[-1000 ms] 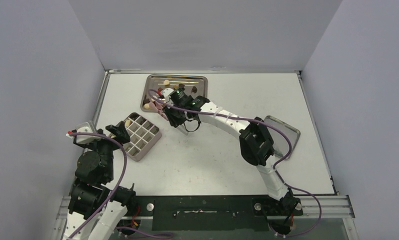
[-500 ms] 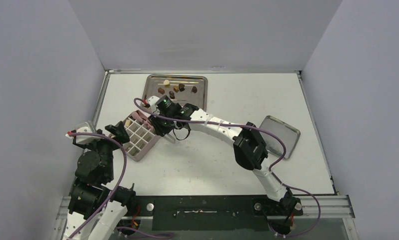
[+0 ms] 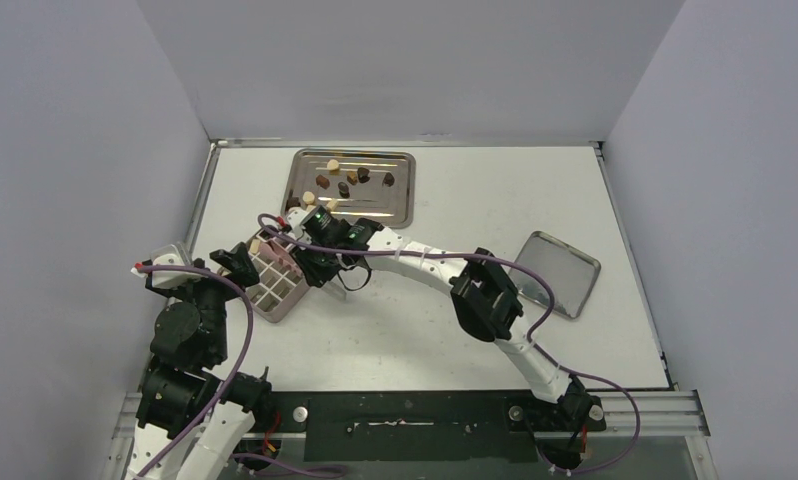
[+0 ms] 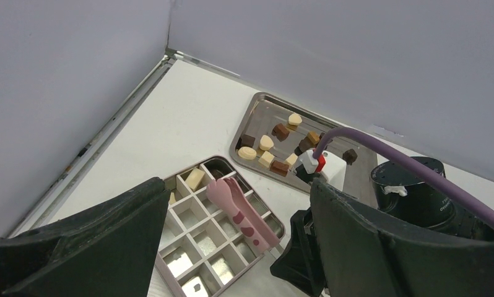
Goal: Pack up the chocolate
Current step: Place the fake chocolate in the packing box.
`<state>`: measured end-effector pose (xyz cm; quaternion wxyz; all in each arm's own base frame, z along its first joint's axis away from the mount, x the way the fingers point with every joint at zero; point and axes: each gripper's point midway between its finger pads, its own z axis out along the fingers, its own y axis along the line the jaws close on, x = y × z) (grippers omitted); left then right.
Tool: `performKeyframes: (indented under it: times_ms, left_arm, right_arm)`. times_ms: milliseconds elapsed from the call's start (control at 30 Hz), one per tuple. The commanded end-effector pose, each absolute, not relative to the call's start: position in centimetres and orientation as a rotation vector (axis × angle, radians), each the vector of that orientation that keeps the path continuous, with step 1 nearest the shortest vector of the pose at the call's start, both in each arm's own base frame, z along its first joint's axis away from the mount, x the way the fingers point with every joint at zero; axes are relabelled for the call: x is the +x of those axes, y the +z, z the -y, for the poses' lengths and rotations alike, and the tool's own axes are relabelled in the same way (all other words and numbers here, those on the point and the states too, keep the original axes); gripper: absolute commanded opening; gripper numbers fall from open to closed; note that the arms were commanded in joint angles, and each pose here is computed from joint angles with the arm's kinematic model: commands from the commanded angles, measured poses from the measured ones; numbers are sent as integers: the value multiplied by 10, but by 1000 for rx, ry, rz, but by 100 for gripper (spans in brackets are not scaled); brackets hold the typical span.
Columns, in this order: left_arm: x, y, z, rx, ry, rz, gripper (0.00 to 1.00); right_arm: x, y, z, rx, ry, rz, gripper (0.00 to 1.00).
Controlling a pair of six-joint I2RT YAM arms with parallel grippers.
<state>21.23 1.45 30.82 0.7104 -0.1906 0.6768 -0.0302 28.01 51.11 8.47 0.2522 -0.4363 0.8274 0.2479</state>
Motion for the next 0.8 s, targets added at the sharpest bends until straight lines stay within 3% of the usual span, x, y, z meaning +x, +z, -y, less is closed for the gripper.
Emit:
performKeyframes:
  times_ms: [0,400,767]
  left_arm:
    - [208,326,-17,-432,-78,-1452,82]
    - [209,325,-17,-430,-79,-1455,82]
    - [211,321,-14,-441,-95,-1473,82]
  right_arm:
    - [280,115,-528,-1172,748,-2164,27]
    - [284,120,-527,-1155,731,-2150,36]
    - [287,140,-521,-1136,733,-2118,34]
